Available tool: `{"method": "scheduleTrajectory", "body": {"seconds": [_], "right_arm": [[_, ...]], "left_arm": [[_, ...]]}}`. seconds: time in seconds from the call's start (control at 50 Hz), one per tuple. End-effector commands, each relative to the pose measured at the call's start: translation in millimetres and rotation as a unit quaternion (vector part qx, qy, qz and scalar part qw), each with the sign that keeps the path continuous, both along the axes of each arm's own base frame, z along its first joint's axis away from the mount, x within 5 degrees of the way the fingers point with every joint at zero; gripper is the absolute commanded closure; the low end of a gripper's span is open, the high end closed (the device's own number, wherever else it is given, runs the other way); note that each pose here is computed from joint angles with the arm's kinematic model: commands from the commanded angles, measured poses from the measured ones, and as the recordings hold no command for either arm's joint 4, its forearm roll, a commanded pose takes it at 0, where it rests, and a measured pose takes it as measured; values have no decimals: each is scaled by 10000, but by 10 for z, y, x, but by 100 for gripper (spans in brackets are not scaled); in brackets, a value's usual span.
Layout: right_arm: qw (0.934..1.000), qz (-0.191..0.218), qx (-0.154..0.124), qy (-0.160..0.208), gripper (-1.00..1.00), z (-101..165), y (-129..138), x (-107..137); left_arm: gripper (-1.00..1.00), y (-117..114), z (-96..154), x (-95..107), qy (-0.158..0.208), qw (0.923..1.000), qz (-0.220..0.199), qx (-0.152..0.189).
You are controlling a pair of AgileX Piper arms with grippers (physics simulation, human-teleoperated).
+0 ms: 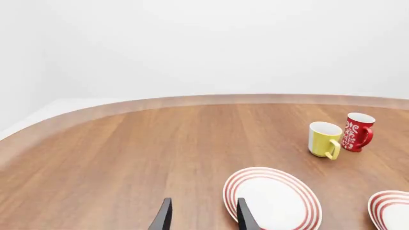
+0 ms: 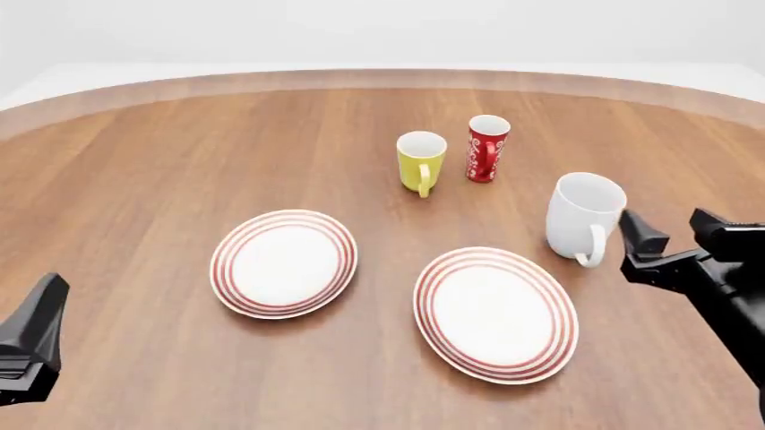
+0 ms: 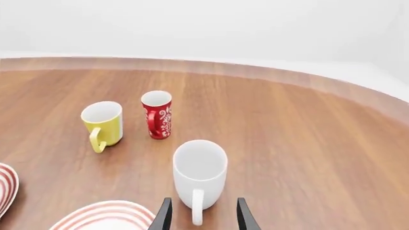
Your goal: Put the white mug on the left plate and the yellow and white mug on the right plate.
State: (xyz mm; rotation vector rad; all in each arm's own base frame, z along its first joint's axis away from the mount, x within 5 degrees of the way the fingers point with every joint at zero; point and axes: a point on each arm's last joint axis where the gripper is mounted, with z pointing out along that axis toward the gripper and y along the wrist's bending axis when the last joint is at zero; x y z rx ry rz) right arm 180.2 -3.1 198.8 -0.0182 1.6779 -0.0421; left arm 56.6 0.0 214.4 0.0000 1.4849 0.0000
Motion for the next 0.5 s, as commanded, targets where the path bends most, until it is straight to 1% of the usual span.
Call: {"method": "scheduleTrajectory", "body": {"seconds": [0.02, 0.04, 0.06, 0.16, 0.18, 0.2, 0.22, 0.5], "right_arm": [[9999, -6, 17, 120, -100, -101, -4, 121], [9999, -6, 17, 120, -100, -101, -4, 121], [9997, 66, -45, 221, -100, -183, 20, 266], [9997, 66, -45, 221, -100, -188, 20, 269], [9993, 111, 31, 363, -100, -308, 44, 372], [9993, 111, 31, 363, -100, -312, 44, 374], [9986, 160, 37, 500, -100, -407, 67, 443], [9985, 153, 34, 515, -100, -419, 64, 449]], "left_arm": [[-100, 0, 0, 0, 0, 10000, 0, 0], [-100, 0, 0, 0, 0, 10000, 0, 0], [-100, 0, 0, 0, 0, 10000, 0, 0], [-100, 0, 0, 0, 0, 10000, 0, 0], [-100, 0, 0, 0, 0, 10000, 0, 0], [-100, 0, 0, 0, 0, 10000, 0, 0], [-100, 0, 0, 0, 0, 10000, 0, 0], [-100, 0, 0, 0, 0, 10000, 0, 0]]}}
